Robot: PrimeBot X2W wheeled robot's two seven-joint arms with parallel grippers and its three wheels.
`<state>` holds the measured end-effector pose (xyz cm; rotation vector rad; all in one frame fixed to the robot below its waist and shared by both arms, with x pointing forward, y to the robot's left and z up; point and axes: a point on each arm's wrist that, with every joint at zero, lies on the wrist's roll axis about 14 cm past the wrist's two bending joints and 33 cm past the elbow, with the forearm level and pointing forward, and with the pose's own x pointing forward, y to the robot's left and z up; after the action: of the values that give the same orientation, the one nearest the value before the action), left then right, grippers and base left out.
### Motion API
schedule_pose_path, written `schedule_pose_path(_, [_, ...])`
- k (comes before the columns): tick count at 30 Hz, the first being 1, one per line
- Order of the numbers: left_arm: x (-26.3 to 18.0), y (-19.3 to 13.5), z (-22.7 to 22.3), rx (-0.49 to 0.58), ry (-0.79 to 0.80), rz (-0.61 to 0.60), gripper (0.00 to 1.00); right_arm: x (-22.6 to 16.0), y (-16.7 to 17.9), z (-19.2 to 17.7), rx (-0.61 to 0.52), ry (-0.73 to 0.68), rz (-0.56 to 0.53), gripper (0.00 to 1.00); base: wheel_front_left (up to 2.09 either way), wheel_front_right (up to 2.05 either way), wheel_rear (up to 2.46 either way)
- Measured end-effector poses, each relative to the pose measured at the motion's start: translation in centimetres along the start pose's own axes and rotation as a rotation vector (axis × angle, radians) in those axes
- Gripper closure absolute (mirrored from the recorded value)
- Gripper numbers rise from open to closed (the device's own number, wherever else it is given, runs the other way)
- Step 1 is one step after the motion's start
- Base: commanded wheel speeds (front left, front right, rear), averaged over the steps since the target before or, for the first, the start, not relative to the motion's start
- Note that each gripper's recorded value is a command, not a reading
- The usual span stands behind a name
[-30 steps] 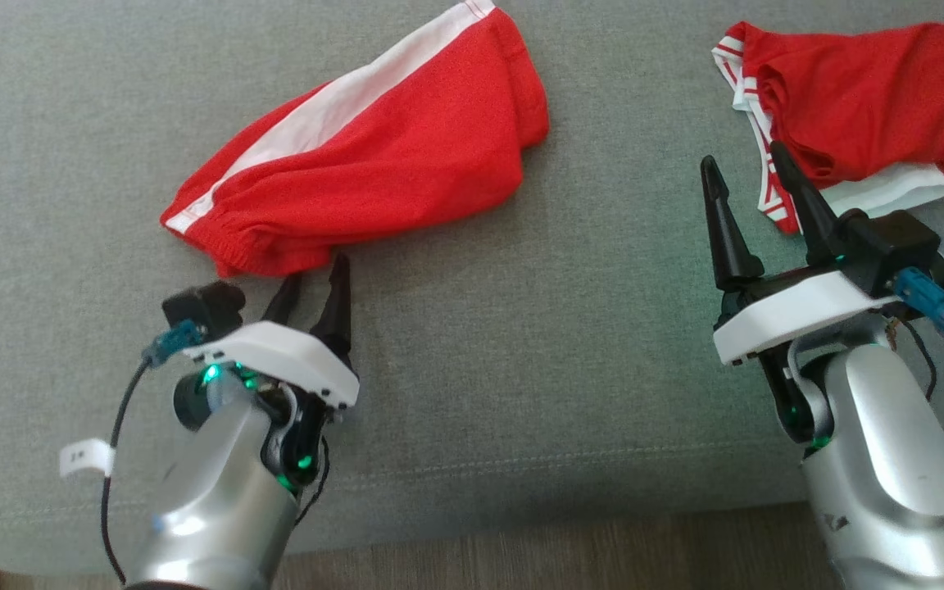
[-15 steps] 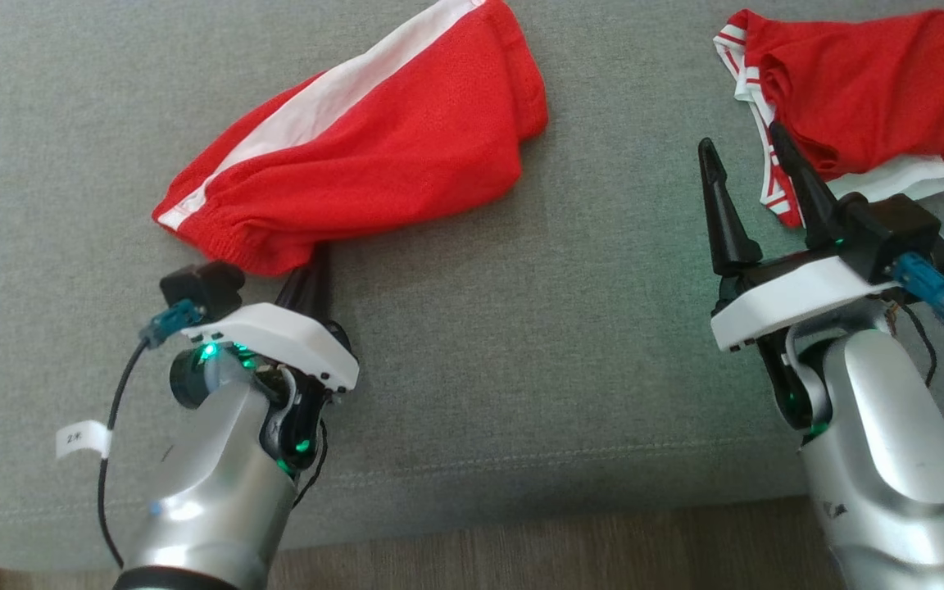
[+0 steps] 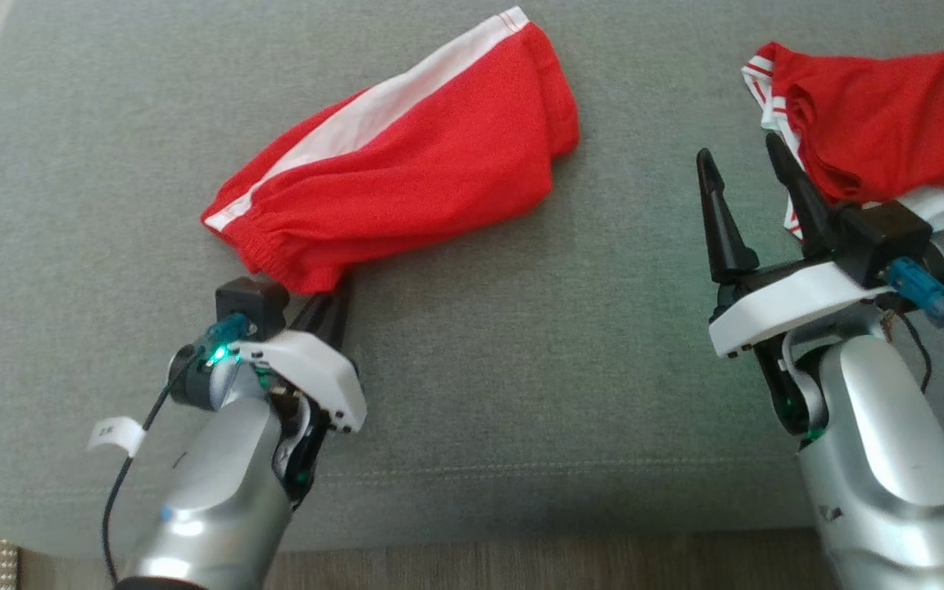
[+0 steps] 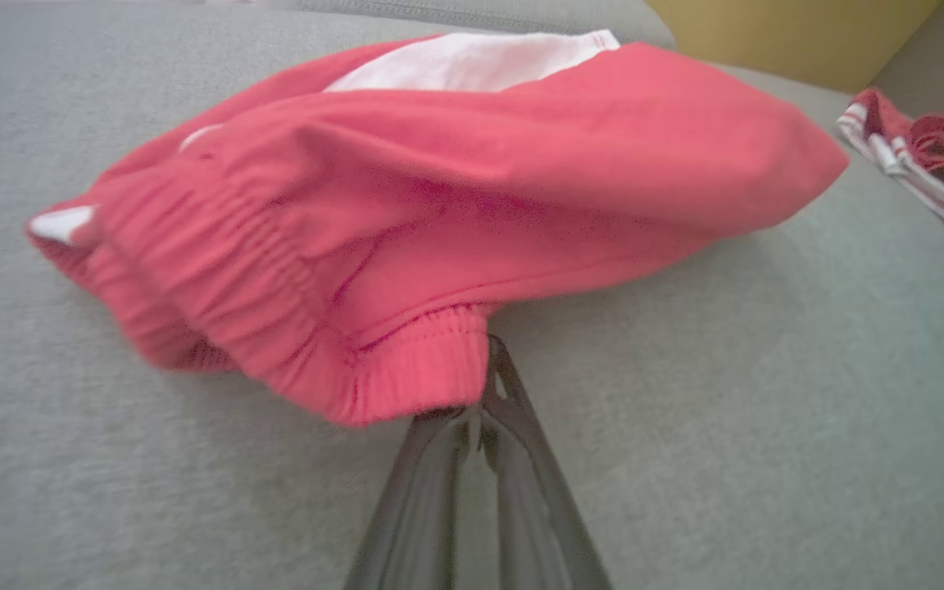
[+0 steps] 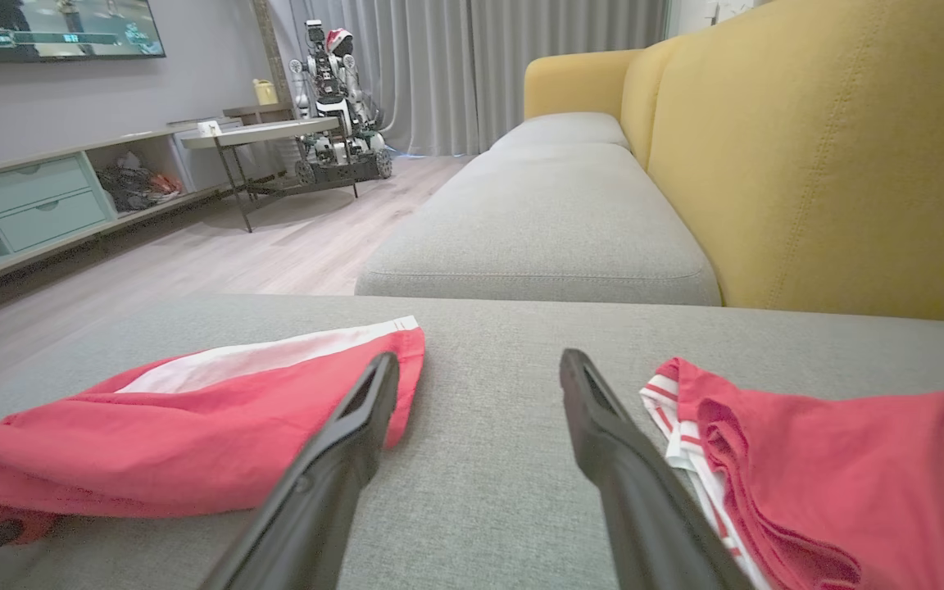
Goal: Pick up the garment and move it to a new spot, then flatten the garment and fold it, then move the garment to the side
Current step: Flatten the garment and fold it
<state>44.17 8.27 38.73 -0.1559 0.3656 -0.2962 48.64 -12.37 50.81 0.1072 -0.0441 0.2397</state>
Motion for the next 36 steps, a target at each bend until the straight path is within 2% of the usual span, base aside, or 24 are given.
schedule_pose_path(10, [-2.4,2.3,-2.5,0.248,0.107,-0.035,1.0,0.4,1.7,-0.2,0.016,0.005,0.036,0.0,0.0,0.0,0.0])
schedule_pose_path(15, [-3.0,2.7,-3.3,0.402,0.15,-0.089,1.0,0.5,2.2,-0.4,0.029,0.011,0.046,0.0,0.0,0.0,0.0])
schedule_pose_path(20, [-3.0,3.2,-3.2,0.503,0.162,-0.1,1.0,0.6,2.4,-0.6,0.031,0.016,0.053,0.0,0.0,0.0,0.0])
schedule_pose_path(25, [-3.3,4.0,-3.3,0.553,0.172,-0.073,1.0,0.6,2.8,-0.9,0.032,0.026,0.06,0.0,0.0,0.0,0.0])
schedule_pose_path(26, [-3.4,4.0,-3.3,0.554,0.173,-0.07,0.63,0.6,2.8,-0.9,0.032,0.027,0.062,0.0,0.0,0.0,0.0])
schedule_pose_path(27, [-3.4,4.1,-3.4,0.555,0.175,-0.068,0.08,0.5,2.9,-0.9,0.034,0.027,0.062,0.0,0.0,0.0,0.0])
schedule_pose_path(28, [-3.5,4.2,-3.3,0.553,0.174,-0.063,0.0,0.5,2.9,-0.9,0.034,0.028,0.063,0.0,0.0,0.0,0.0])
schedule_pose_path(32, [-3.6,5.1,-2.3,0.484,0.142,0.012,0.0,0.5,3.1,-0.8,0.033,0.032,0.066,0.0,0.0,0.0,0.0])
schedule_pose_path(36, [-4.0,5.3,-0.2,0.319,0.04,0.097,0.0,0.4,3.4,-0.5,0.04,0.03,0.071,0.0,0.0,0.0,0.0])
